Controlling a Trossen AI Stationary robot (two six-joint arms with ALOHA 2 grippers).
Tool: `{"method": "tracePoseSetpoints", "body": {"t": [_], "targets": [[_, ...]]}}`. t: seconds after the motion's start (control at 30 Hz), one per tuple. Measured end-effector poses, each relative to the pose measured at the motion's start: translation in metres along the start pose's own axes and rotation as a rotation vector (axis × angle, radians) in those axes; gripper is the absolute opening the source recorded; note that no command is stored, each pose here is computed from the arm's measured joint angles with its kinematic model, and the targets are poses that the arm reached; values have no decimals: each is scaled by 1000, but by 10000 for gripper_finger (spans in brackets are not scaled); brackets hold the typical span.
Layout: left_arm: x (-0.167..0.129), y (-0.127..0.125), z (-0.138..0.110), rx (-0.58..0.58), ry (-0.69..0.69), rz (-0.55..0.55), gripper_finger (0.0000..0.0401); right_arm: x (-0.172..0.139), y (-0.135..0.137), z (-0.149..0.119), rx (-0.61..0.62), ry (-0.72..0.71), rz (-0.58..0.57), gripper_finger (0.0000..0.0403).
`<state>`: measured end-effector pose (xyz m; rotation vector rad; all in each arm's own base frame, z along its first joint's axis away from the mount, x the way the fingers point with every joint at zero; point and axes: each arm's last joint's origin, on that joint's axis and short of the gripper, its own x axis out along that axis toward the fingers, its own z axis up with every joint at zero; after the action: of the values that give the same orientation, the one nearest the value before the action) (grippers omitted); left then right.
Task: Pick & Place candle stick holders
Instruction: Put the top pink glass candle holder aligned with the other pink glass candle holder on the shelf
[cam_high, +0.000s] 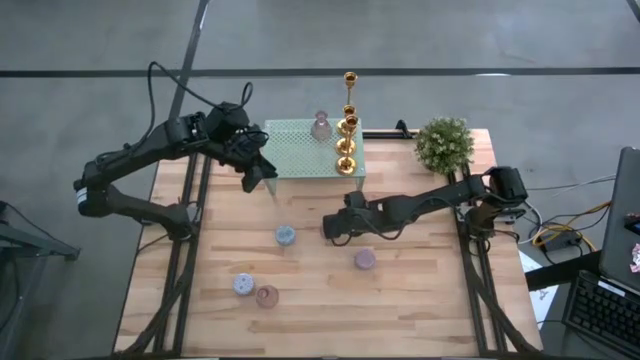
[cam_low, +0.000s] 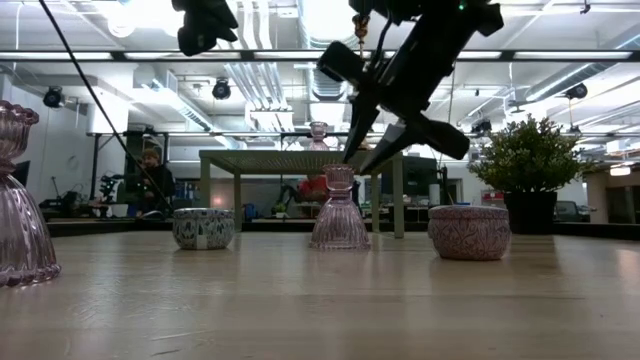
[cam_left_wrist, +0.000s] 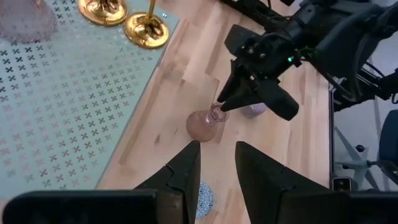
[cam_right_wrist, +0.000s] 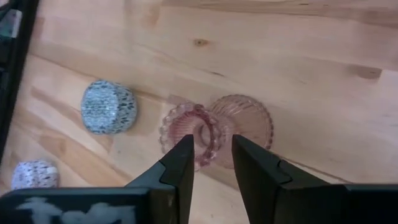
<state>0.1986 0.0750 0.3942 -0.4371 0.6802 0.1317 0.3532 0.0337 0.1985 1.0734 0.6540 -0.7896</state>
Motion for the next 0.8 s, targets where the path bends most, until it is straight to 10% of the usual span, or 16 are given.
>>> {"method": "tracePoseSetpoints", "body": {"t": [0.8], "targets": [[10,1,1,-11,41,-46,104,4,-1,11,-8,67,27,88]]}}
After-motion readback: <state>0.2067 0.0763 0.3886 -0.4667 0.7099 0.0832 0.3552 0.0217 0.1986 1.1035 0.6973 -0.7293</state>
